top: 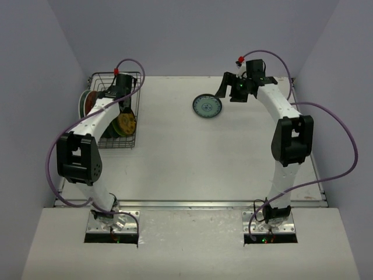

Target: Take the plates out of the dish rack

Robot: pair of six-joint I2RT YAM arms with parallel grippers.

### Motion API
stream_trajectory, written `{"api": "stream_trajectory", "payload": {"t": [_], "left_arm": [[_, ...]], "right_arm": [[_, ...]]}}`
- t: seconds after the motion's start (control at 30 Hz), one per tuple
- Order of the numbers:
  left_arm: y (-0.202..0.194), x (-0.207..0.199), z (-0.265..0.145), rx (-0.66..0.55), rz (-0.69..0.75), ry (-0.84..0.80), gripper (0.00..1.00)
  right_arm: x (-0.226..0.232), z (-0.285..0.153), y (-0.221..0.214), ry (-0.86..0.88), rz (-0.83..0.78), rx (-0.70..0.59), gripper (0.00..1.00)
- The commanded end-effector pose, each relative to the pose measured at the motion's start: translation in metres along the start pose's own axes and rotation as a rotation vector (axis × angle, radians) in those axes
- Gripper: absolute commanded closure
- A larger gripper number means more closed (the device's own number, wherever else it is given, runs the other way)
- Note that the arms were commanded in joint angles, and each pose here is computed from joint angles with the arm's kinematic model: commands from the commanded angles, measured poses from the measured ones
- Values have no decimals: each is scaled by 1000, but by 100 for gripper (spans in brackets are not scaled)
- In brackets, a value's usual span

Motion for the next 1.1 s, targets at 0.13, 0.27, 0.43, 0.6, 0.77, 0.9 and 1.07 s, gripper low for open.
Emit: {"api": "stream_trajectory", "payload": {"t": [0.13, 0.27, 0.43, 0.6, 0.77, 0.9, 1.07], "left_arm": [[1, -10, 21, -2, -19, 10, 67], [-1, -14, 27, 14, -23, 4, 77], [10, -11, 20, -18, -34, 8, 91], [42, 7, -13, -140, -35, 36, 100], [77, 23, -67, -310, -36, 59, 100], [99, 21, -127, -482, 14, 36, 100], [87, -7, -173, -522, 74, -325, 100]], "right_arm": [[22, -30, -8, -4, -128, -49, 11], [24, -35, -14, 8, -134, -47, 11], [28, -41, -18, 19, -152, -54, 11], [40, -49, -21, 33, -192, -75, 11], [56, -54, -23, 49, -251, -102, 11], [71, -62, -22, 105, -301, -130, 12], [97, -74, -27, 305, -351, -171, 17]]}}
Point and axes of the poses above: each gripper's point midway between its finger pads, its own z axis out along the fingers, its own x axis along the line the jaws close on, y = z × x, the point moved 9 cm from there along -z, back along the fingers, and after that the axes turned 7 degrees about -z, right-handed, at the moved point
